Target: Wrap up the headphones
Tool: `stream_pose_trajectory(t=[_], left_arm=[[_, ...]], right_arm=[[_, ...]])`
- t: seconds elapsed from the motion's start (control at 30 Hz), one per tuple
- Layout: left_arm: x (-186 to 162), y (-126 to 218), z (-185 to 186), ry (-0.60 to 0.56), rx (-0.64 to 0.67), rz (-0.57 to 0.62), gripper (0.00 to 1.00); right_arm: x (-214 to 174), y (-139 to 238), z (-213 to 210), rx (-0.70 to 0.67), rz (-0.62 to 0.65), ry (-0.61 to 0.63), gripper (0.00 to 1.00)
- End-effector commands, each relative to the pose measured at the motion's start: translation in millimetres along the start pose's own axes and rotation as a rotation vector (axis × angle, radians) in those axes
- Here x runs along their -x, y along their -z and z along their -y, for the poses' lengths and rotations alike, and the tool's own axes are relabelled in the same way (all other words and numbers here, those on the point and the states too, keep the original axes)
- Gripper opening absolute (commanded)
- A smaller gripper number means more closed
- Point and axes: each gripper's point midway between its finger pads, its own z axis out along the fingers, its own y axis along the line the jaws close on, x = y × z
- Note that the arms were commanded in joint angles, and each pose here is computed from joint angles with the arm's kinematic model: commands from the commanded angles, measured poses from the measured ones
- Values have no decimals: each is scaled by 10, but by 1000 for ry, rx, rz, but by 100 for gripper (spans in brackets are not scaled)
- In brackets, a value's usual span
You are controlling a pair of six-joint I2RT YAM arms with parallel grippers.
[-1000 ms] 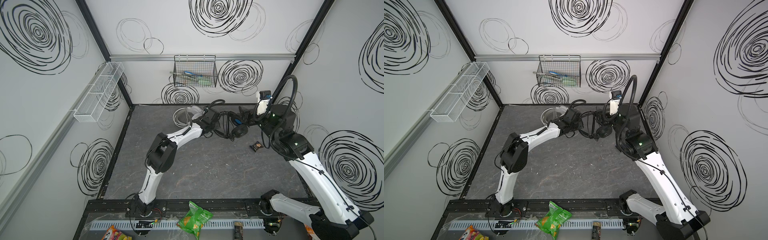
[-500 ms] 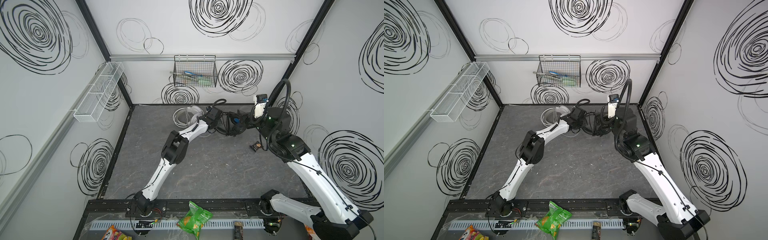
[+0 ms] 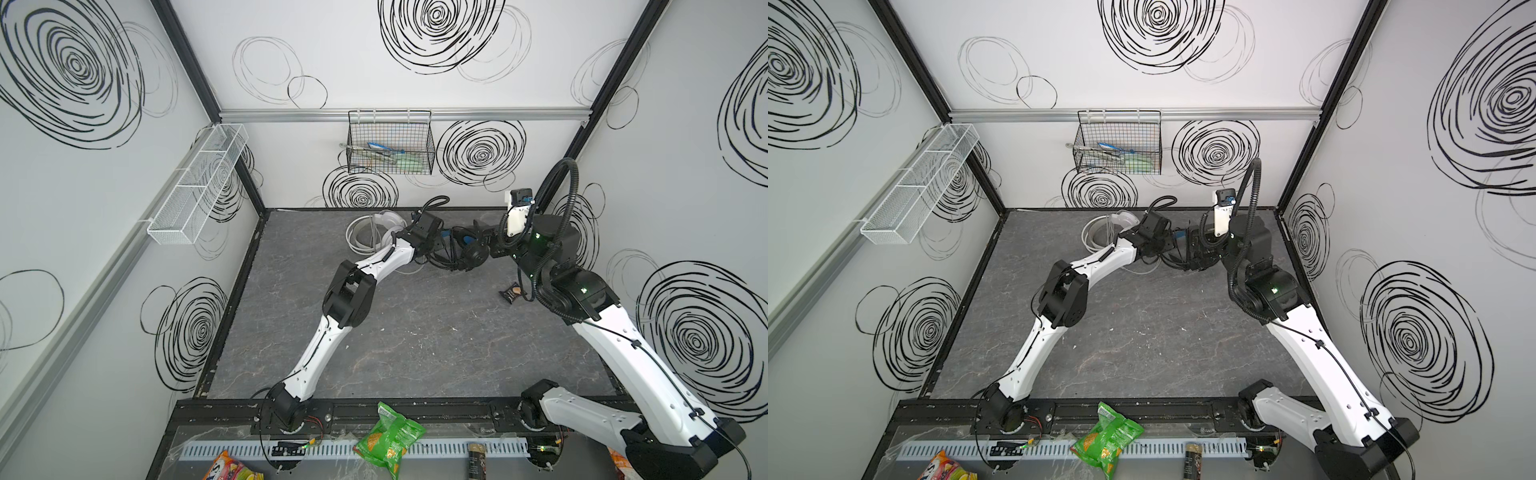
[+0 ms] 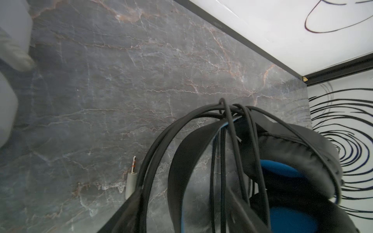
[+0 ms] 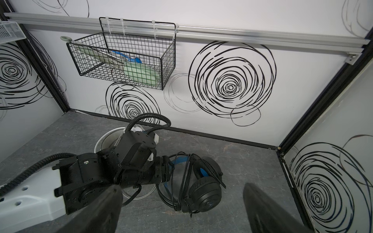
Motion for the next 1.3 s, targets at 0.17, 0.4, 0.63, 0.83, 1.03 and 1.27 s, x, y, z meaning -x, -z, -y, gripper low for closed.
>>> stream_pose_trajectory(t=[0.17,0.4,0.63,0.83,1.03,1.27], left_arm=[[455,783,414,-88,-98,121,91],[285,1747,540,-229,-210,158,96],[-167,2721,72,-372,-268,196,98],[-187,3371,-1038,-411,-68,378,96],[46,3904,-2125,-303,237,651,96],[182,3862,-2712,-355,465,710,96]], right_arm=[[-12,7,76,-9,29,-66,97],[-331,61,510,-176,104,-208,97],[-1171,-50,1114,-405,114,-417,97],[-1930,-284,1250,-464,24,-362,97],[-2391,-533,1213,-402,-59,-256,97],[-2403,-905,1251,-374,-111,-255,97]])
